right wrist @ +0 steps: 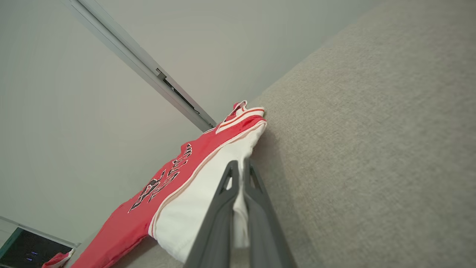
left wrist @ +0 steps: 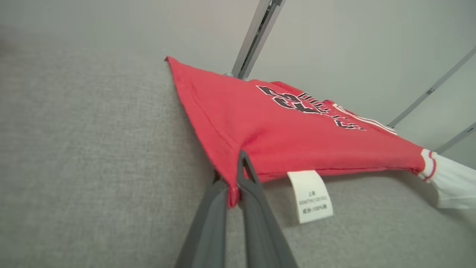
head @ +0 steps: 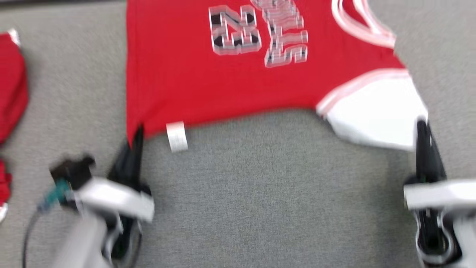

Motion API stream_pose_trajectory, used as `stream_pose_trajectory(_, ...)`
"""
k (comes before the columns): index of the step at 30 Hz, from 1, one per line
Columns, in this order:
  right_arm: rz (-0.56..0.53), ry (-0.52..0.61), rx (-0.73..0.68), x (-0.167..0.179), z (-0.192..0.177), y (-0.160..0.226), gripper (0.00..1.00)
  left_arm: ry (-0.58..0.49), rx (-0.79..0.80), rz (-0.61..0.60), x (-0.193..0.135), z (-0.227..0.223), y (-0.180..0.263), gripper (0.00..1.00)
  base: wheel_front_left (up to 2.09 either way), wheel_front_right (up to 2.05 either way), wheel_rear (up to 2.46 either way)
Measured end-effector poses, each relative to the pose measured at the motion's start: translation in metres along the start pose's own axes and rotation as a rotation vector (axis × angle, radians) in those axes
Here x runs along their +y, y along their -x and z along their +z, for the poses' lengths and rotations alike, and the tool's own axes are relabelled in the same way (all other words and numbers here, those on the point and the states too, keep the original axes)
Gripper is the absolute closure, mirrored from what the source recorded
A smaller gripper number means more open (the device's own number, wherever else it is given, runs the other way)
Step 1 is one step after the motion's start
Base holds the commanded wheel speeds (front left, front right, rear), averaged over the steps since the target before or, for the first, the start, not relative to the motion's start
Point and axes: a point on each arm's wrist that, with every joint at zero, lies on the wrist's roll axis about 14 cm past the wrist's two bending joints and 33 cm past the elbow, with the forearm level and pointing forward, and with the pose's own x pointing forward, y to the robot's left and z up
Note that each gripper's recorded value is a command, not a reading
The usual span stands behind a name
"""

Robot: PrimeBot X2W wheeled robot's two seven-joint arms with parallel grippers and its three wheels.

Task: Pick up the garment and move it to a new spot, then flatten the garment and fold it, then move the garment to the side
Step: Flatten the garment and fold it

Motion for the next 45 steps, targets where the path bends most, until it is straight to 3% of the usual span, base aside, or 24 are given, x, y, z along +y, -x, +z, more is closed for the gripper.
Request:
stream_pose_trajectory(3,-0.044,-0.016,0.01,-0.01,0.002,0.037,1.0,0.044,0.017,0.037,-0.008,-0.013,0.043,1.0,0.0,0.0,0.0)
stream_pose_trajectory(11,-0.226,0.07,0.136,-0.061,-0.019,0.156,1.0,0.192,0.056,0.204,-0.022,-0.052,0.155,1.0,0.0,0.0,0.0)
stream_pose_trajectory(14,-0.247,0.103,0.156,-0.068,-0.02,0.17,1.0,0.211,0.069,0.207,-0.031,-0.059,0.171,1.0,0.0,0.0,0.0)
stream_pose_trajectory(18,-0.217,0.095,0.12,-0.059,-0.009,0.158,1.0,0.199,0.079,0.178,-0.039,-0.056,0.172,1.0,0.0,0.0,0.0)
stream_pose_trajectory(23,-0.034,0.132,0.062,-0.011,0.027,0.101,1.0,0.164,0.057,0.071,-0.057,-0.016,0.141,1.0,0.0,0.0,0.0)
stream_pose_trajectory(28,0.082,0.215,0.146,0.023,0.026,0.06,1.0,0.13,0.088,0.055,-0.056,0.007,0.114,1.0,0.0,0.0,0.0)
stream_pose_trajectory(38,0.12,0.383,0.251,0.038,0.013,-0.003,1.0,0.078,0.137,0.094,-0.039,0.025,0.064,1.0,0.0,0.0,0.0)
stream_pose_trajectory(39,0.117,0.392,0.256,0.037,0.012,-0.007,0.81,0.084,0.153,0.1,-0.037,0.022,0.061,0.9,0.0,0.0,0.0)
stream_pose_trajectory(40,0.117,0.399,0.258,0.038,0.011,-0.012,0.81,0.09,0.163,0.106,-0.035,0.02,0.057,0.9,0.0,0.0,0.0)
stream_pose_trajectory(41,0.116,0.409,0.256,0.037,0.011,-0.016,0.0,0.09,0.176,0.107,-0.032,0.018,0.053,0.65,0.0,0.0,0.0)
stream_pose_trajectory(42,0.113,0.417,0.247,0.037,0.012,-0.02,0.0,0.08,0.188,0.11,-0.03,0.015,0.05,0.05,0.0,0.0,0.0)
stream_pose_trajectory(43,0.111,0.434,0.243,0.036,0.013,-0.023,0.0,0.06,0.207,0.11,-0.027,0.012,0.047,0.0,0.0,0.0,0.0)
stream_pose_trajectory(45,0.112,0.457,0.218,0.035,0.017,-0.028,0.0,0.032,0.229,0.123,-0.021,0.007,0.043,0.0,0.0,0.0,0.0)
